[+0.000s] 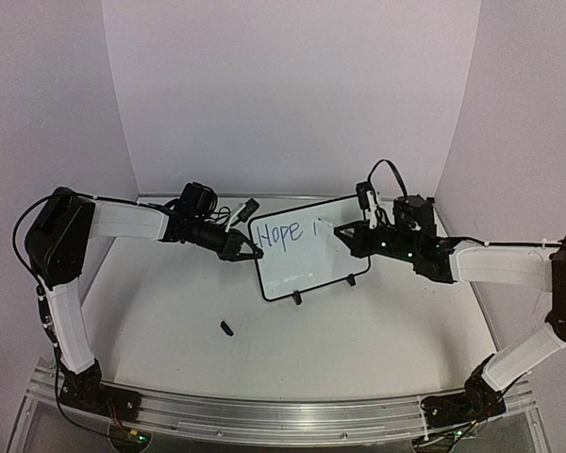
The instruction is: Write a sentence on the whiteboard
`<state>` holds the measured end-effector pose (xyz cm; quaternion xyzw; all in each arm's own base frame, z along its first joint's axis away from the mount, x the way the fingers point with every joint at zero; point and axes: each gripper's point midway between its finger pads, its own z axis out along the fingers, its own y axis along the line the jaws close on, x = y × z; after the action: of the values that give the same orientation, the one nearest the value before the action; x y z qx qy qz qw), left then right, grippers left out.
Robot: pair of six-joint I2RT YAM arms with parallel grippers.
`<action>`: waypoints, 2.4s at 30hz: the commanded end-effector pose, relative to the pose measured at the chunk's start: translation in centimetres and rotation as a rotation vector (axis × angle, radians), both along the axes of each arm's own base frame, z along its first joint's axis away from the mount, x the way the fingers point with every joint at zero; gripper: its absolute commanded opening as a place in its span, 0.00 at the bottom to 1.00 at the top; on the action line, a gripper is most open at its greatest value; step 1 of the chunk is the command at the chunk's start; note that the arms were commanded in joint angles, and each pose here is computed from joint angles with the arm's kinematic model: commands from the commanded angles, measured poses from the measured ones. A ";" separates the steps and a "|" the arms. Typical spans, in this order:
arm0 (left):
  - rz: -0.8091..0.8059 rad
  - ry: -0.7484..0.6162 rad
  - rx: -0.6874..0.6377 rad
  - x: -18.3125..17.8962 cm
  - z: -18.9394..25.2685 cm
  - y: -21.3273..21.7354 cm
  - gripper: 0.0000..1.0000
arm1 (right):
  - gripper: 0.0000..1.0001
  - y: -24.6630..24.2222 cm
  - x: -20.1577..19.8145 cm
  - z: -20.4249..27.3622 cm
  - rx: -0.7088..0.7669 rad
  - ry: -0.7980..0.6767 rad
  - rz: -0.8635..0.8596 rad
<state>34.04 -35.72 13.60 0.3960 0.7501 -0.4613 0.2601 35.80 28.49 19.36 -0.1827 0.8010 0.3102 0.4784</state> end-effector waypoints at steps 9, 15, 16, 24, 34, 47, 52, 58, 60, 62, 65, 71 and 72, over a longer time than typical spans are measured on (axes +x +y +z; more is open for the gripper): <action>-0.022 0.050 0.023 -0.7 -0.8 -0.6 0.00 | 0.00 1.2 2.1 2.7 0.010 -0.072 -0.002; -0.023 0.050 0.024 -0.7 -0.8 -0.6 0.00 | 0.00 1.3 2.9 1.9 -0.008 -0.060 -0.023; -0.023 0.050 0.025 -0.7 -0.9 -0.6 0.00 | 0.00 1.3 3.0 1.8 -0.009 -0.059 -0.024; -0.024 0.051 0.026 -0.7 -0.9 -0.6 0.00 | 0.00 1.4 3.5 1.0 -0.024 -0.047 -0.032; -0.024 0.052 0.026 -0.7 -1.0 -0.6 0.00 | 0.00 0.3 2.2 2.3 -0.002 -0.076 -0.044; -0.026 0.050 0.026 -0.8 -0.9 -0.7 0.00 | 0.00 -0.4 2.8 -0.2 -0.047 -0.036 -0.091; -0.026 0.050 0.026 -0.8 -0.9 -0.7 0.00 | 0.00 0.0 3.1 -0.5 -0.053 -0.029 -0.088; -0.027 0.050 0.026 -0.8 -0.9 -0.7 0.00 | 0.00 -0.5 2.7 -1.6 -0.065 -0.005 -0.100; -0.027 0.049 0.024 -0.8 -0.8 -0.7 0.00 | 0.00 -0.8 2.2 -2.4 -0.067 0.015 -0.103; -0.027 0.048 0.025 -0.8 -0.8 -0.7 0.00 | 0.00 -1.0 1.9 -2.8 -0.068 0.028 -0.103; -0.027 0.048 0.025 -0.8 -0.8 -0.7 0.00 | 0.00 -1.3 1.4 -3.7 -0.074 0.048 -0.105; -0.027 0.047 0.025 -0.8 -0.8 -0.7 0.00 | 0.00 -1.1 1.6 -2.8 -0.061 0.029 -0.102; -0.027 0.050 0.025 -0.8 -0.9 -0.7 0.00 | 0.00 -1.0 1.7 -2.4 -0.055 0.020 -0.100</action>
<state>33.90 -35.88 13.43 0.3970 0.7505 -0.4627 0.2551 37.00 27.65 15.08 -0.1620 0.8326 0.2641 0.4592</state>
